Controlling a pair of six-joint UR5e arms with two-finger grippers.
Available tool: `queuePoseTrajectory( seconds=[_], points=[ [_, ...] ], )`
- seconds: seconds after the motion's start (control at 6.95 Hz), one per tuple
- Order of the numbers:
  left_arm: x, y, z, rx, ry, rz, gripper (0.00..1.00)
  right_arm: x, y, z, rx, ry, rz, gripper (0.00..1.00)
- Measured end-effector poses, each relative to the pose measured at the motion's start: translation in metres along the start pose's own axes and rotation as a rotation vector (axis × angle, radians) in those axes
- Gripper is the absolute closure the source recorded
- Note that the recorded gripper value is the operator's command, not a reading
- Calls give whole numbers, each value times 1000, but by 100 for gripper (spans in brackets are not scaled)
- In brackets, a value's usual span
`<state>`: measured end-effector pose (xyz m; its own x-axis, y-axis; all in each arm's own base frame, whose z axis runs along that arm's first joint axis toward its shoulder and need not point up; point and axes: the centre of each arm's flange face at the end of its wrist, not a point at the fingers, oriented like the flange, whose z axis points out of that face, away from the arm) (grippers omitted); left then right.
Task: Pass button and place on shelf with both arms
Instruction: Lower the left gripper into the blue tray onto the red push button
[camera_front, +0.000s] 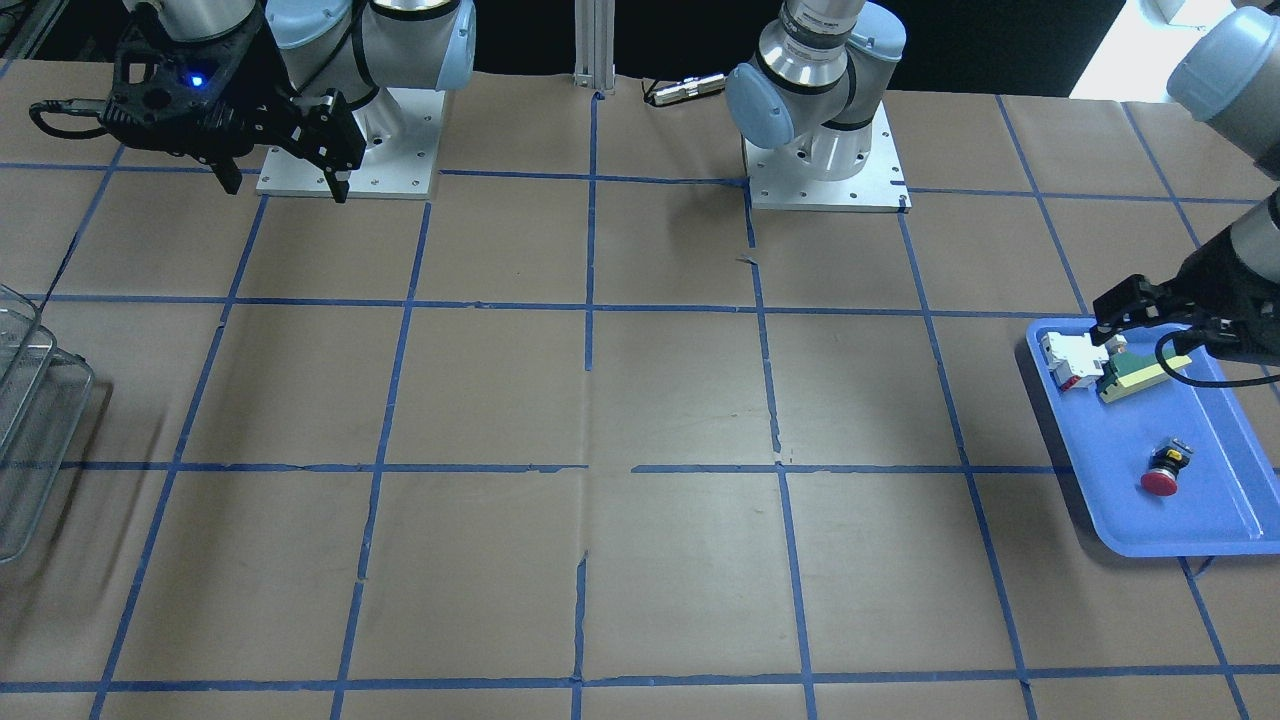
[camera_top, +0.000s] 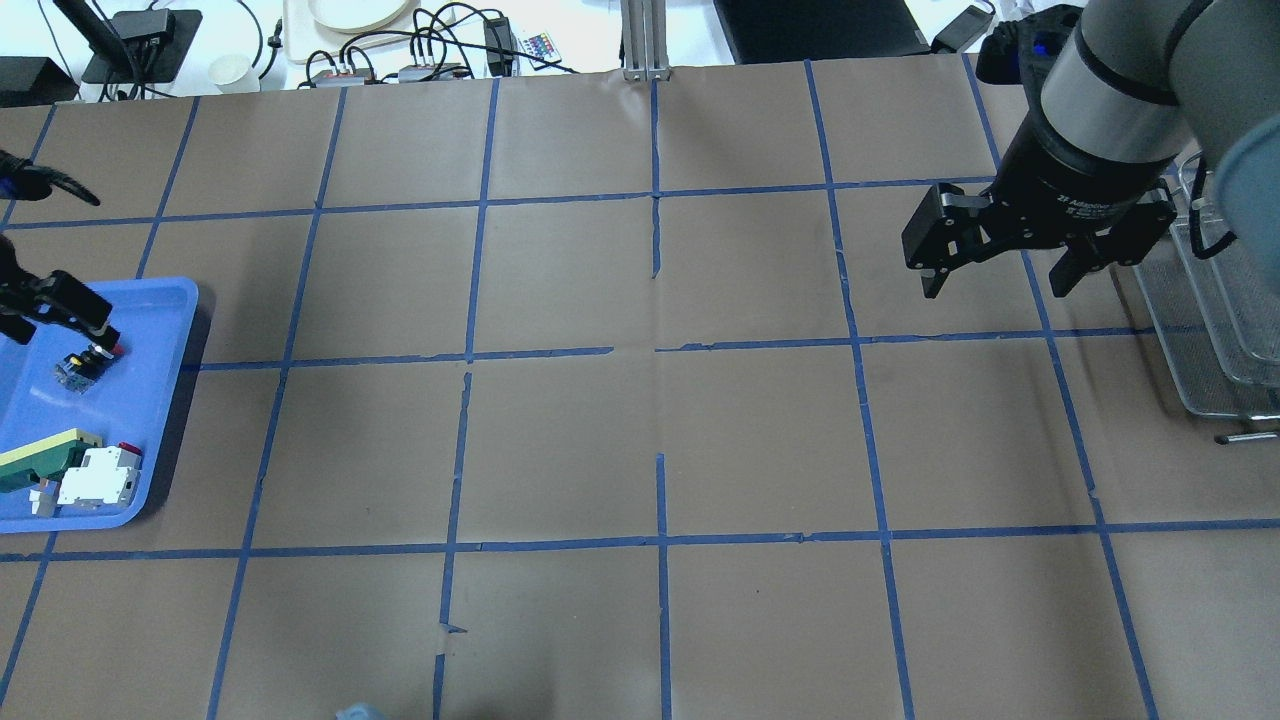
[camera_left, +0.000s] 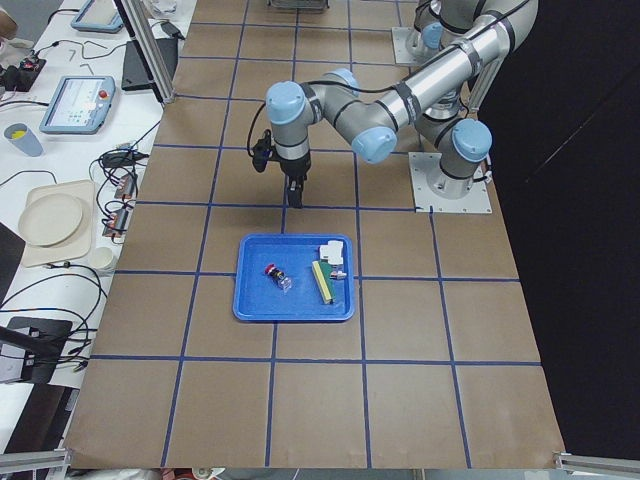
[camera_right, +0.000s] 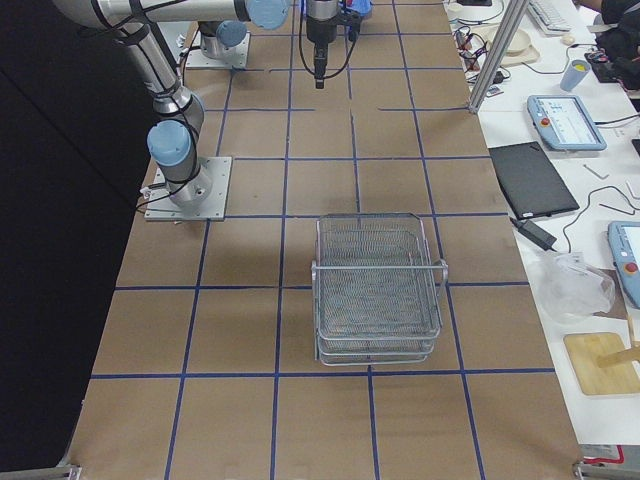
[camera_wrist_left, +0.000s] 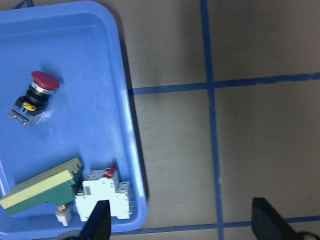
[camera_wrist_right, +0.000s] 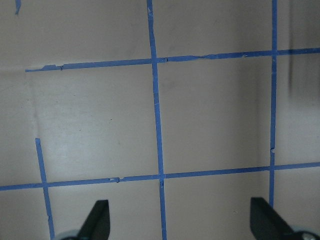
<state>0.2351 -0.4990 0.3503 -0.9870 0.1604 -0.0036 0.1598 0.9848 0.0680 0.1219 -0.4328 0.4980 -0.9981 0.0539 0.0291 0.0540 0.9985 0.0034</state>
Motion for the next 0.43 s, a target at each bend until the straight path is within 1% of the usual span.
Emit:
queuePoseTrajectory(
  seconds=[0.14,0.29,0.43],
  points=[
    [-37,8,17,36,-13,82,1,0,0,0,4,-1,-1,0],
    [-72,10,32,92,-47,189,1,0,-1,-1,8,-6,1,0],
    [-96,10,46,145,-63,294,1,-1,-1,-3,18,-12,7,0]
  ],
)
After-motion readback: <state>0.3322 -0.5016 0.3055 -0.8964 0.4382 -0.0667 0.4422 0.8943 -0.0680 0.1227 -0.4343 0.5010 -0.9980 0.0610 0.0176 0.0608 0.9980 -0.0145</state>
